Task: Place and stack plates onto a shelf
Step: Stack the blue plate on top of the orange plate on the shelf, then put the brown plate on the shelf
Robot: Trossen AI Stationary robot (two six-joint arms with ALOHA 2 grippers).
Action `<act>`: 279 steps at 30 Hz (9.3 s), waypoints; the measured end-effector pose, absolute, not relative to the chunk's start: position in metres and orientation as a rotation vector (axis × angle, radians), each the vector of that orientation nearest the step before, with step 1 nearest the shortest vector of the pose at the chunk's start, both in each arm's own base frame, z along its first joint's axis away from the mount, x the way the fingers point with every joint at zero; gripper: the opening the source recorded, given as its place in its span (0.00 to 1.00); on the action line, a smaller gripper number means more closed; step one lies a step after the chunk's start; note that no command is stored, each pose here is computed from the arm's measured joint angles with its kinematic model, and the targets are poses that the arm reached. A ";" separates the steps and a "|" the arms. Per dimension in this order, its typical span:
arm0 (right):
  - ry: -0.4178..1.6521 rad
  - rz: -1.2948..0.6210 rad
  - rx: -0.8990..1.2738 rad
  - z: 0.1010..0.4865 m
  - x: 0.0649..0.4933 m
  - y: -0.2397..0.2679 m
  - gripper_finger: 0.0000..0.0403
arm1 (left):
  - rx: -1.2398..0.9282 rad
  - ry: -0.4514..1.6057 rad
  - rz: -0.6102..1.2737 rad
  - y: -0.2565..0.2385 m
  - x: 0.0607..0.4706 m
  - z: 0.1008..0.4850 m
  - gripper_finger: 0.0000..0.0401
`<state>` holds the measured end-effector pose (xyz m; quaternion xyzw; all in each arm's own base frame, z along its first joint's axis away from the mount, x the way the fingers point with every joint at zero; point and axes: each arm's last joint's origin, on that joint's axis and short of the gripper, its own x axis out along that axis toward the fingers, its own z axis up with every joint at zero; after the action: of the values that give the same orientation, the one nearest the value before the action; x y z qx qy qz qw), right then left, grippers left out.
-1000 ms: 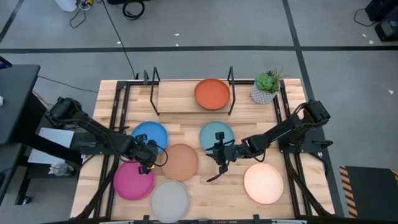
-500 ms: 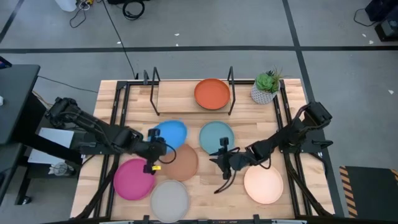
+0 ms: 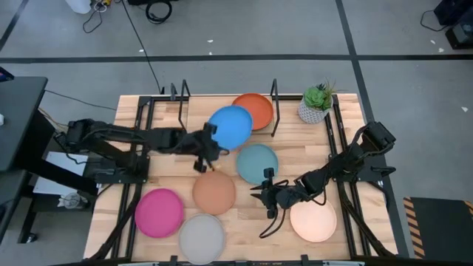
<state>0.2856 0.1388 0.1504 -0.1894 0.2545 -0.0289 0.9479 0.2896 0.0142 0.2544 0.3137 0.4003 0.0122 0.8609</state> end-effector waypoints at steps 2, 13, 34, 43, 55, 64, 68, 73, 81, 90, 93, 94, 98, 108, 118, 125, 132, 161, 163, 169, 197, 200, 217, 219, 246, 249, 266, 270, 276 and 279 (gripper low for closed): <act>0.515 -0.062 -0.376 0.151 0.286 0.139 0.24 | 0.679 0.847 0.007 0.029 0.297 0.247 0.03; 0.529 -0.095 -0.376 0.150 0.289 0.131 0.24 | 0.685 0.977 -0.129 0.099 0.346 0.241 0.03; 0.558 -0.170 -0.431 0.149 0.297 0.107 0.24 | 0.768 0.856 -0.213 0.162 0.364 0.225 0.08; 0.561 -0.178 -0.427 0.146 0.296 0.103 0.24 | 0.712 0.833 -0.125 0.163 0.366 0.231 0.41; 0.555 -0.165 -0.453 0.145 0.296 0.102 0.24 | 0.228 1.063 -0.164 0.103 0.334 0.255 0.41; 0.555 -0.133 -0.520 0.146 0.299 0.095 0.24 | -0.090 1.397 -0.267 0.033 0.314 0.238 0.39; 0.543 -0.138 -0.501 0.147 0.301 0.093 0.24 | -0.034 1.431 -0.254 -0.003 0.314 0.234 0.39; 0.578 -0.122 -0.506 0.148 0.302 0.095 0.25 | 0.169 1.419 -0.158 -0.039 0.314 0.234 0.39; 0.646 -0.062 -0.448 0.153 0.306 0.100 0.25 | 0.326 1.115 -0.128 -0.071 0.335 0.243 0.39; 0.528 -0.163 -0.453 0.148 0.300 0.095 0.25 | 0.147 1.102 -0.042 -0.076 0.335 0.244 0.39; 0.488 -0.194 -0.469 0.145 0.296 0.093 0.25 | 0.034 1.104 0.000 -0.082 0.334 0.244 0.39; 0.481 -0.196 -0.472 0.144 0.295 0.092 0.25 | -0.008 1.104 0.021 -0.084 0.334 0.244 0.39; 0.489 -0.219 -0.485 0.143 0.294 0.091 0.25 | -0.166 1.076 0.093 -0.092 0.334 0.245 0.39; 0.563 -0.160 -0.486 0.156 0.275 0.099 0.25 | -0.088 0.920 0.096 -0.141 0.328 0.249 0.39; 0.567 -0.106 -0.494 0.171 0.261 0.107 0.25 | -0.178 0.846 0.142 -0.173 0.330 0.238 0.39; 0.621 -0.090 -0.522 0.166 0.258 0.107 0.25 | -0.246 0.862 0.179 -0.187 0.346 0.224 0.39; 0.659 -0.021 -0.524 0.162 0.256 0.108 0.25 | -0.232 0.904 0.190 -0.196 0.359 0.206 0.39; 0.535 0.108 -0.489 0.150 0.247 0.111 0.25 | -0.126 1.214 0.279 -0.188 0.355 0.149 0.23; 0.527 0.121 -0.482 0.148 0.245 0.110 0.25 | -0.134 1.243 0.272 -0.186 0.354 0.148 0.15; 0.504 0.129 -0.469 0.143 0.241 0.108 0.25 | -0.111 1.289 0.268 -0.178 0.354 0.149 0.03; 0.455 0.129 -0.469 0.147 0.243 0.109 0.25 | 0.178 1.001 0.488 -0.047 0.352 0.268 0.03; 0.454 0.129 -0.464 0.147 0.243 0.109 0.25 | 0.187 1.028 0.469 -0.029 0.355 0.267 0.03; 0.406 0.120 -0.491 0.153 0.246 0.108 0.25 | 0.264 1.132 0.286 0.050 0.356 0.266 0.03; 0.396 0.103 -0.468 0.157 0.246 0.104 0.25 | 0.260 1.145 0.233 0.063 0.354 0.266 0.03; 0.307 -0.090 -0.182 0.178 0.258 0.063 0.25 | 0.239 1.220 0.214 0.108 0.292 0.255 0.03; 0.304 -0.100 -0.182 0.175 0.260 0.063 0.25 | 0.222 1.249 0.237 0.122 0.287 0.250 0.03; 0.302 -0.110 -0.219 0.163 0.267 0.065 0.25 | 0.166 1.205 0.215 0.151 0.269 0.208 0.03; 0.296 -0.103 -0.227 0.163 0.267 0.065 0.25 | 0.185 1.196 0.204 0.148 0.269 0.202 0.05; 0.294 -0.101 -0.235 0.163 0.267 0.065 0.25 | 0.200 1.192 0.198 0.148 0.270 0.202 0.08; 0.293 -0.100 -0.238 0.164 0.267 0.065 0.25 | 0.203 1.192 0.197 0.148 0.270 0.203 0.09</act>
<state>0.2675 0.0651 0.1636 -0.1182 0.1456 -0.0496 0.9810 0.2701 0.1477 0.2025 0.0953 0.5593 0.0926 0.8183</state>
